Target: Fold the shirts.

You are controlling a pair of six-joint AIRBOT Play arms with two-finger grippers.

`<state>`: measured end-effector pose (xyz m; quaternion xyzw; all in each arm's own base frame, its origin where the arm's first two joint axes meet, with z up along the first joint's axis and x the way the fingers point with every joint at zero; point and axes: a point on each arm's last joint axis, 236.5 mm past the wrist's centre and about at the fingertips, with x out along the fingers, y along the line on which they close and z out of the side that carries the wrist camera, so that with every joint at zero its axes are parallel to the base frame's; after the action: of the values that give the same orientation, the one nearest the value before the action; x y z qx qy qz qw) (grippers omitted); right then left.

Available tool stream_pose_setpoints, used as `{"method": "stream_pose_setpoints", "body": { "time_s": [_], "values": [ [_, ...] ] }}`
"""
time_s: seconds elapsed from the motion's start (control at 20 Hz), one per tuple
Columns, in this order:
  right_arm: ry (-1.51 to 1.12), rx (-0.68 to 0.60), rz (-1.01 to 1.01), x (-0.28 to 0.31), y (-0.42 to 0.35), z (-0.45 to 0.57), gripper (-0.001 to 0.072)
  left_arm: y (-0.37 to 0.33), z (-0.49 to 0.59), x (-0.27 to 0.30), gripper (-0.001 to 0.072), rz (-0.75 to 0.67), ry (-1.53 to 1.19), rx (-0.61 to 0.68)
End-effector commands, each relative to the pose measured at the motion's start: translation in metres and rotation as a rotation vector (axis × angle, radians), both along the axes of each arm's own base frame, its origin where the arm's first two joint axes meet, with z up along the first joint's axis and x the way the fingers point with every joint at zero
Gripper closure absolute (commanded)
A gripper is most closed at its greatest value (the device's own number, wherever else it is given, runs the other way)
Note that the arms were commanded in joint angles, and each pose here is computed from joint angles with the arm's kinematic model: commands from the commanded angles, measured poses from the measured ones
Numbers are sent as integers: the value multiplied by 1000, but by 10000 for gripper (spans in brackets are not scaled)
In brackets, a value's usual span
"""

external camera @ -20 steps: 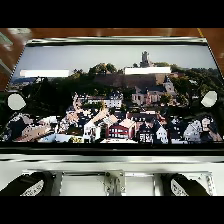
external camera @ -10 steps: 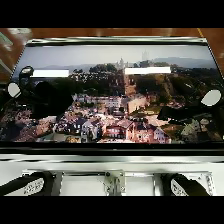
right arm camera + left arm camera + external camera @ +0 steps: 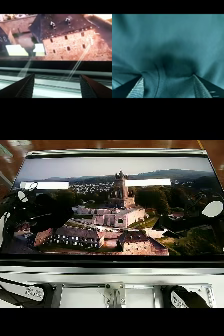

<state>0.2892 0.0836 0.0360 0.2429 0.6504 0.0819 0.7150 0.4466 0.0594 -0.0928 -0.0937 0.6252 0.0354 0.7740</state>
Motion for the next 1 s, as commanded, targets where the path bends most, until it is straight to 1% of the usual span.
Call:
{"method": "stream_pose_setpoints", "body": {
  "time_s": [0.0, 0.05, 0.1, 0.2, 0.3, 0.45, 0.55, 0.7, 0.75, 0.85, 0.95],
  "values": [
    [18, 35, -42, 1, 6, 3, 39, -5, -25, 0, 28, 1, 40, -46],
    [24, 39, -54, 0, 6, 3, 39, -4, -25, 2, 360, 2, 33, -44],
    [34, 46, -69, 0, 8, 4, 39, -4, -22, 3, 651, 0, 26, -44],
    [46, 48, -62, -3, 8, 4, 39, -2, -1, 11, 661, -13, -26, -31],
    [51, 34, -59, -5, 5, 2, 38, -4, 45, 22, 662, -52, -127, -8],
    [49, -3, -50, -5, -2, -2, 39, -39, 142, 18, 662, -138, -318, -42],
    [47, -38, -33, -7, -9, -5, 39, -90, 211, -1, 662, -232, -449, -114],
    [80, -60, 68, -24, -11, -7, 39, -184, 269, -49, 662, -391, -559, -285],
    [106, -75, 113, -34, -14, -9, 39, -218, 273, -69, 662, -436, -549, -350],
    [166, -121, 177, -52, -25, -12, 39, -275, 249, -110, 662, -521, -447, -429],
    [232, -173, 230, -71, -38, -14, 39, -327, 211, -141, 662, -545, -357, -491]
  ]
}}
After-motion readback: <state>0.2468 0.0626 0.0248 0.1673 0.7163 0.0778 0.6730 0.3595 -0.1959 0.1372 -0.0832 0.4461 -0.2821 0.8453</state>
